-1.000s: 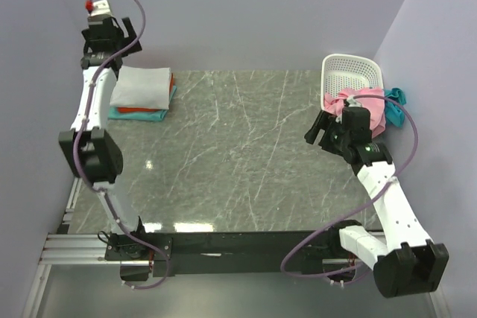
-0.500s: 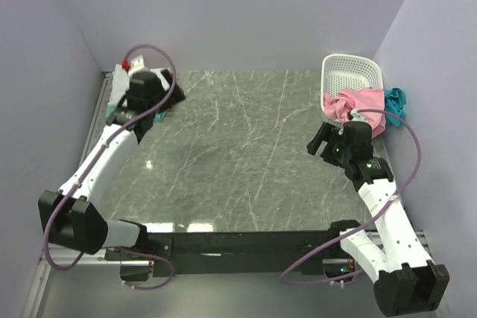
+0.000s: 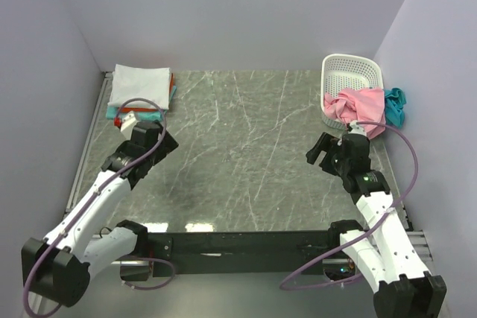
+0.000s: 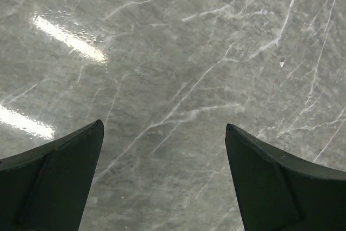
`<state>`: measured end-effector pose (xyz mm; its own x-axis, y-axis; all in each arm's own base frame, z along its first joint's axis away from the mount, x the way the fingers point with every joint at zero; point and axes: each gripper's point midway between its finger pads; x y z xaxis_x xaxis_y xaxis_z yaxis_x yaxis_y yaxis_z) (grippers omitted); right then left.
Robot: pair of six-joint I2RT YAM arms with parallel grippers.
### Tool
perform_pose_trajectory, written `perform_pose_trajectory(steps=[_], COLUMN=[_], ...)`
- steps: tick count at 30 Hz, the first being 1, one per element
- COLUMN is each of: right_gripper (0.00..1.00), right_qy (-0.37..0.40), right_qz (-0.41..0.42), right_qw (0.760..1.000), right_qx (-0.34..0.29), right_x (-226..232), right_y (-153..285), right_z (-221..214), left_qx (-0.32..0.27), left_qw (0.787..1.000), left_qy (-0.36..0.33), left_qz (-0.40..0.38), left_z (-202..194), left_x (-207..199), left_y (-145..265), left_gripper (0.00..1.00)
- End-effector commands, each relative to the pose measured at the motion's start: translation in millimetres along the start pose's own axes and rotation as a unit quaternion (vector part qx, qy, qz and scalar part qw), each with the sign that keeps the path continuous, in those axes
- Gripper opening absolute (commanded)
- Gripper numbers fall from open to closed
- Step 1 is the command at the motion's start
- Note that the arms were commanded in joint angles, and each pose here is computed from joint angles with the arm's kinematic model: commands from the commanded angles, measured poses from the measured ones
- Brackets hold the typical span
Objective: Fold and stack the t-shirts
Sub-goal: Reset both grippers
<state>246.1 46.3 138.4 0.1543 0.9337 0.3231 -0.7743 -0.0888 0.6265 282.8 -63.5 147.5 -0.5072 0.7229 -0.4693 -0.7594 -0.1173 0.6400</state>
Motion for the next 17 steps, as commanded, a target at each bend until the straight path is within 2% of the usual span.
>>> perform_pose_trajectory(steps=[1,8,17], right_gripper=[0.93,0.93,0.95], right_qy=[-0.010,-0.008,-0.002], right_qz=[-0.002,-0.016,-0.002], right_qw=[1.000,1.000,0.999], right_qx=[-0.026,-0.021,-0.054], right_x=[-2.1,-9.7,-7.9], right_y=[-4.9,-10.6,-6.2], right_z=[6.7,-1.0,4.0], left_qx=[-0.022,-0.028,-0.034], left_qw=[0.999,0.999,0.999], left_qy=[0.024,0.030,0.029], left_qz=[0.011,0.017,-0.006], left_z=[4.0,5.4,9.3], left_x=[12.2,17.5,10.6], left_y=[6.2,8.4,13.4], left_gripper=[0.99,0.99,0.99])
Point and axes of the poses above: each gripper's point midway between its finger pads, its own y axis back along the fingers, its own x axis along the line the jaws close on, z = x × y, and after that the axes turned 6 degrees about y, right-handed
